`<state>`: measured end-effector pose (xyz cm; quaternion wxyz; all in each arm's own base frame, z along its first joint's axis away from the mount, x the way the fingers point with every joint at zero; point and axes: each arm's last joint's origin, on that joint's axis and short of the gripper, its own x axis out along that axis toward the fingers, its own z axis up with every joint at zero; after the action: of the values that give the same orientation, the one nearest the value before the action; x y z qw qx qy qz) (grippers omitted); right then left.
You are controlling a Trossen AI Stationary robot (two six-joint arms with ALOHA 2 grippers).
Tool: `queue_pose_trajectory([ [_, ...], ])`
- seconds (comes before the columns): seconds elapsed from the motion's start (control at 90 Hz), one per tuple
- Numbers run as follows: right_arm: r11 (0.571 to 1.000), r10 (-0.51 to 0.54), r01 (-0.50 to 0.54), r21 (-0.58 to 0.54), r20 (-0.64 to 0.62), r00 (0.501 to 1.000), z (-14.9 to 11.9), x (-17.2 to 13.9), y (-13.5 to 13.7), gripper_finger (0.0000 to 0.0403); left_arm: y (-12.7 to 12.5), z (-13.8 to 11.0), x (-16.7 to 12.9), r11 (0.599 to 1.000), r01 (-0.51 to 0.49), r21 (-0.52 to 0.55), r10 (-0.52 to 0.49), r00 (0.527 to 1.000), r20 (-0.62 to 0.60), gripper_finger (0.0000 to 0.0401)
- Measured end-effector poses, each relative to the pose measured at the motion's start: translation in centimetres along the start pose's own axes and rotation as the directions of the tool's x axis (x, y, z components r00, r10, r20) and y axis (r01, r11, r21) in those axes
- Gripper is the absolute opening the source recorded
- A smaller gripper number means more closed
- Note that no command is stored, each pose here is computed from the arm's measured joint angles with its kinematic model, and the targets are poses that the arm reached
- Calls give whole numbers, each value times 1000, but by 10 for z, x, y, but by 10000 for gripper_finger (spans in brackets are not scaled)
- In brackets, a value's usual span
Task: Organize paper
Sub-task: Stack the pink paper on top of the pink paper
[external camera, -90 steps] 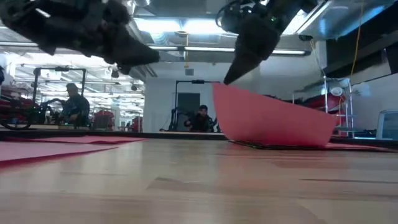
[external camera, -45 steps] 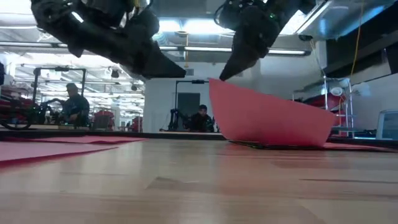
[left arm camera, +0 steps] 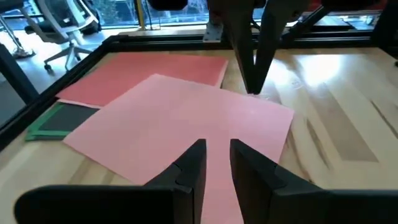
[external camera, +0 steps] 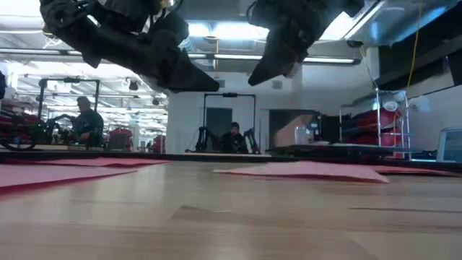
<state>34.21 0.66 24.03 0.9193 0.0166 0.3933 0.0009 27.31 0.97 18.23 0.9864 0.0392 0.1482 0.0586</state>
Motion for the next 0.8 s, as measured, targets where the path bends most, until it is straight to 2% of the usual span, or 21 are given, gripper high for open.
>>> queue_pose_trajectory([
  [0.222, 1000, -3, 1, -24, -72, 997, -7, 0, 0, 8, -8, -6, -1, 999, 33, 27, -31, 998, -64, 57],
  [0.411, 999, -8, 0, -43, -185, 983, -18, -2, 5, 59, -6, -9, -1, 999, 24, 22, -22, 995, -94, 57],
  [0.622, 992, -10, -29, -123, -300, 954, -34, -4, 32, 125, -6, -9, -1, 1000, 22, -13, -23, 995, -100, 57],
  [0.8, 985, -7, -61, -160, -394, 919, -57, -4, 56, 142, -6, -10, -1, 1000, 20, -24, -22, 995, -101, 57],
])
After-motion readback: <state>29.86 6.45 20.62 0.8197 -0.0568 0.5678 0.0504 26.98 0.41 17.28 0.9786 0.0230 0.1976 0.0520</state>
